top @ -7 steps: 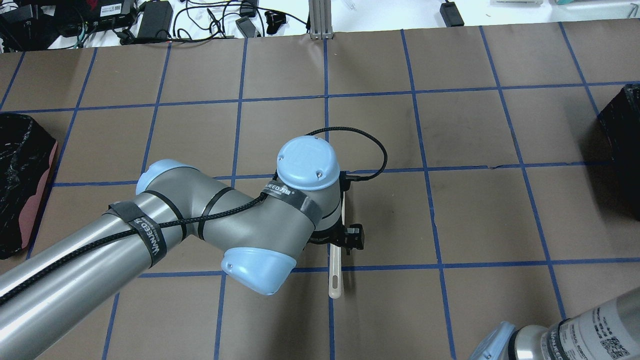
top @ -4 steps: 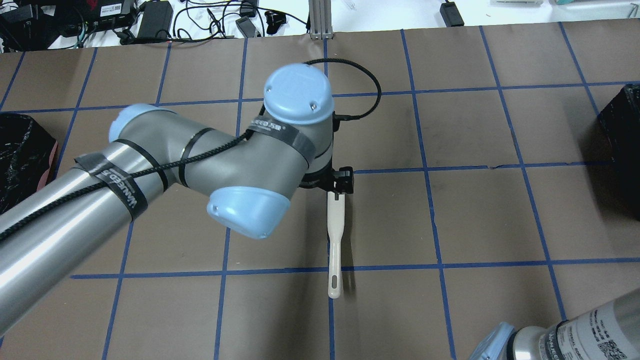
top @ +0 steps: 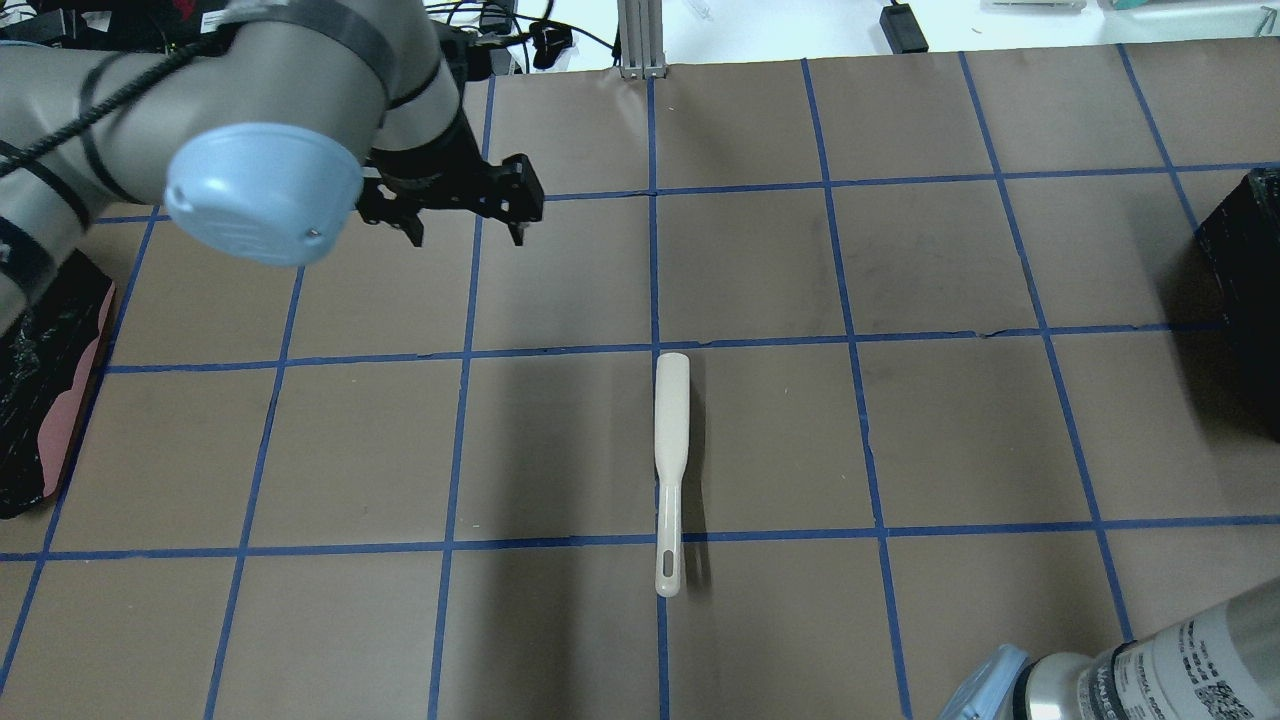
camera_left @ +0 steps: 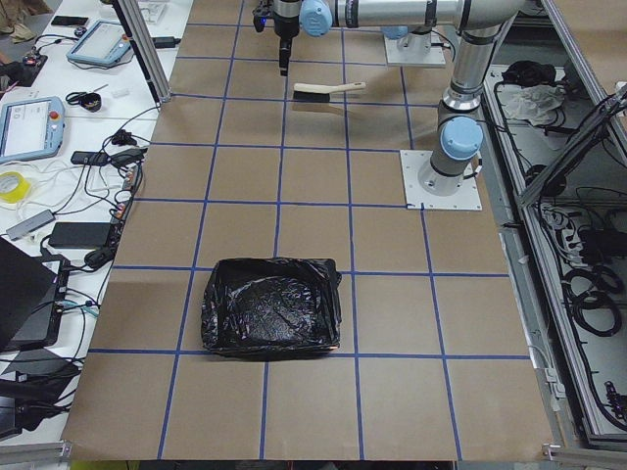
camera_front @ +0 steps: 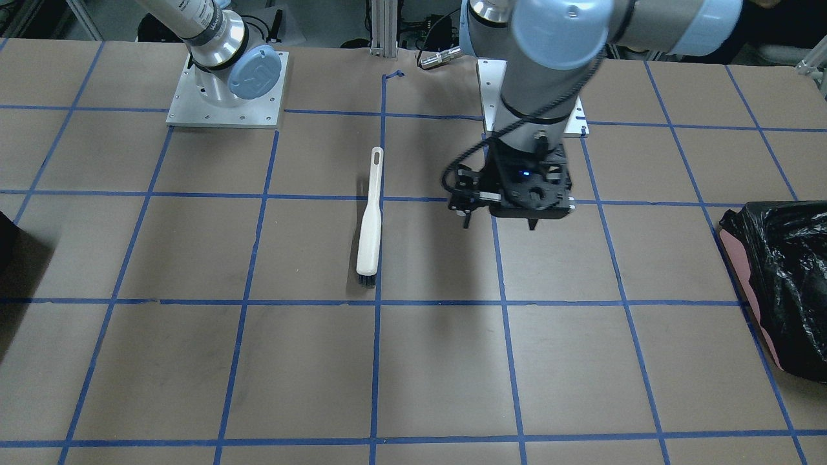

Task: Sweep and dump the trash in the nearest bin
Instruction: 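Lower the brush onto the table and release it with the left gripper, then bring the emptied dustpan back over the table with the right gripper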

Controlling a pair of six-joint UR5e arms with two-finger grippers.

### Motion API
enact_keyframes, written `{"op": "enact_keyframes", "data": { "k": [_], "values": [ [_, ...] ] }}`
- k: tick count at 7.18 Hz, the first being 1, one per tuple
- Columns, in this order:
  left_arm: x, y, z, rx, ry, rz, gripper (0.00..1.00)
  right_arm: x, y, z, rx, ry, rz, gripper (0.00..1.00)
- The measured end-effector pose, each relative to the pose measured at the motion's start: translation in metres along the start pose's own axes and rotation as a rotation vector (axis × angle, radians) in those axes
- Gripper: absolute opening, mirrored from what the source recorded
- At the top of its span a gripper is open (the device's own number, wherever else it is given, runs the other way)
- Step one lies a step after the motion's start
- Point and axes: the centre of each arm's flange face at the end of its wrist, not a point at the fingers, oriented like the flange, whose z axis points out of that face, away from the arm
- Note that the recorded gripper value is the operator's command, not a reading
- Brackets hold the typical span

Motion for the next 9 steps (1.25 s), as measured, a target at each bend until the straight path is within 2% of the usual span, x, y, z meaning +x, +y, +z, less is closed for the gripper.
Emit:
{"op": "enact_keyframes", "data": {
  "k": [2, 4, 5, 6, 7, 8, 9],
  "values": [
    [-0.073, -0.013, -0.009, -0.002, 0.02, -0.069, 1.0, 0.002, -0.002, -0.008, -0.009, 0.009, -0.005, 0.0],
    [-0.099, -0.006, -0.01, -0.009, -0.002, -0.016, 1.0, 0.003, -0.007, -0.01, 0.011, 0.009, -0.031, 0.0],
    [-0.104, 0.001, -0.015, -0.003, -0.01, 0.029, 1.0, 0.003, -0.011, -0.011, 0.055, 0.009, -0.064, 0.0],
    [-0.105, 0.009, -0.023, 0.003, -0.015, 0.051, 1.0, 0.0, -0.015, -0.017, 0.127, 0.014, -0.089, 0.0],
    [-0.104, 0.018, -0.029, -0.003, -0.012, 0.059, 1.0, -0.006, -0.023, -0.027, 0.234, 0.011, -0.086, 0.0],
    [-0.103, 0.023, -0.03, -0.01, -0.003, 0.063, 1.0, -0.016, -0.036, -0.042, 0.338, 0.001, -0.049, 0.0],
    [-0.101, 0.025, -0.031, -0.012, 0.002, 0.066, 1.0, -0.024, -0.061, -0.067, 0.407, -0.005, -0.006, 0.0]
  ]
}}
